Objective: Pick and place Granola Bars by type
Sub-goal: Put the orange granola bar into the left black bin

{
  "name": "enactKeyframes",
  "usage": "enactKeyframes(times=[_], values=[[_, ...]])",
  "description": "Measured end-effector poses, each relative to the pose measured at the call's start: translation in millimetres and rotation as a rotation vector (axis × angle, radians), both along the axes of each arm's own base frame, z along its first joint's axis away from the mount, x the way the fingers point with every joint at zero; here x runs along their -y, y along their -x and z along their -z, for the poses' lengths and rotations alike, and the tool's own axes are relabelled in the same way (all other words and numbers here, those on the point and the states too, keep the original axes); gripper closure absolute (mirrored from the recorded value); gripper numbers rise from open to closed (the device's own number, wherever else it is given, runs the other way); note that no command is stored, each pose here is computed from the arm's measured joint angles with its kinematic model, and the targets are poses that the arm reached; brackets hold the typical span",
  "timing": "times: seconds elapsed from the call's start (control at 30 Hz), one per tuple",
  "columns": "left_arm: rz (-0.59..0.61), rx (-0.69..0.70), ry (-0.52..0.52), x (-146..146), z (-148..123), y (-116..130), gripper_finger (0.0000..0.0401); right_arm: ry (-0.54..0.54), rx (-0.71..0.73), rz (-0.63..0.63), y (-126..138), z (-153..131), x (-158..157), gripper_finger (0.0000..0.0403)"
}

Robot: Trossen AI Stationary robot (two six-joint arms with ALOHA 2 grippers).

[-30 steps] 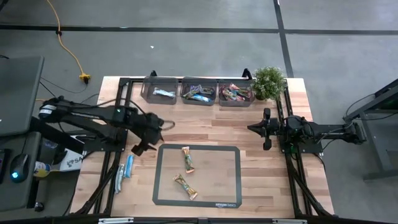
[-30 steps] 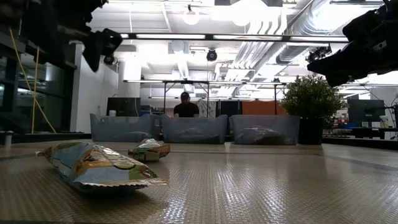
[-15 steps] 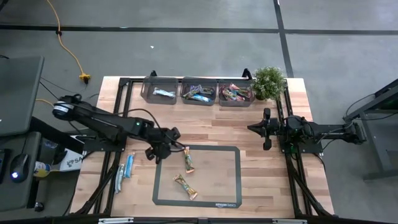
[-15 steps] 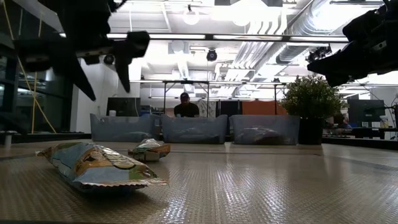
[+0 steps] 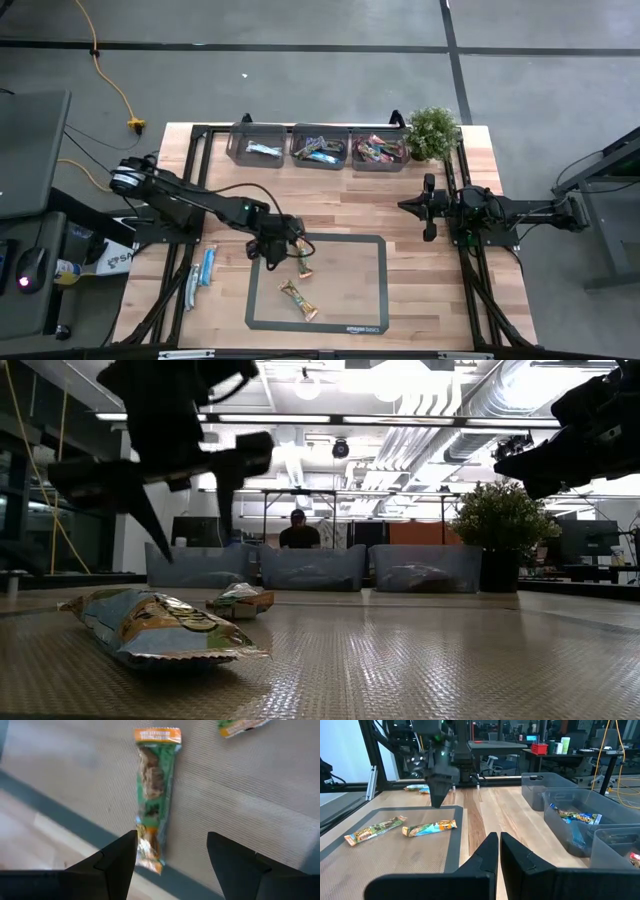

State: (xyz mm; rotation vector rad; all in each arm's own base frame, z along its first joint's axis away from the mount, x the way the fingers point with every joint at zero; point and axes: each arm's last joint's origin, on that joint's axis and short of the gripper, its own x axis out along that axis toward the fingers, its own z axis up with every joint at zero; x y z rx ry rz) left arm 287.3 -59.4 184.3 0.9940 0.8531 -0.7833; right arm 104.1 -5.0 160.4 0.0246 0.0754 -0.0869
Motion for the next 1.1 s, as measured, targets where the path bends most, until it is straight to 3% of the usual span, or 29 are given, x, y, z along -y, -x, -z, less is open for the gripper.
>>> enactKeyframes(times=[0.23, 0.43, 0.6, 0.8, 1.1], values=[[0.092, -0.037, -0.076, 2.6, 16.8, -16.5, 0.0165, 0.0, 0.001, 0.0, 0.0, -0.1, 0.0, 0.04], [0.138, 0.022, -0.115, 4.4, 6.9, -28.8, 0.0165, 0.0, 0.003, 0.0, 0.0, -0.3, 0.0, 0.04], [0.137, 0.055, -0.09, 2.0, -5.8, -37.0, 0.0165, 0.0, 0.003, 0.0, 0.0, -0.3, 0.0, 0.04], [0.063, -0.1, -0.073, -11.7, -10.4, -47.2, 0.0165, 0.0, 0.003, 0.0, 0.0, -0.3, 0.0, 0.0401], [0.074, -0.235, -0.05, -8.7, -20.6, -69.9, 0.0165, 0.0, 0.008, 0.001, -0.1, -0.8, 0.1, 0.04]])
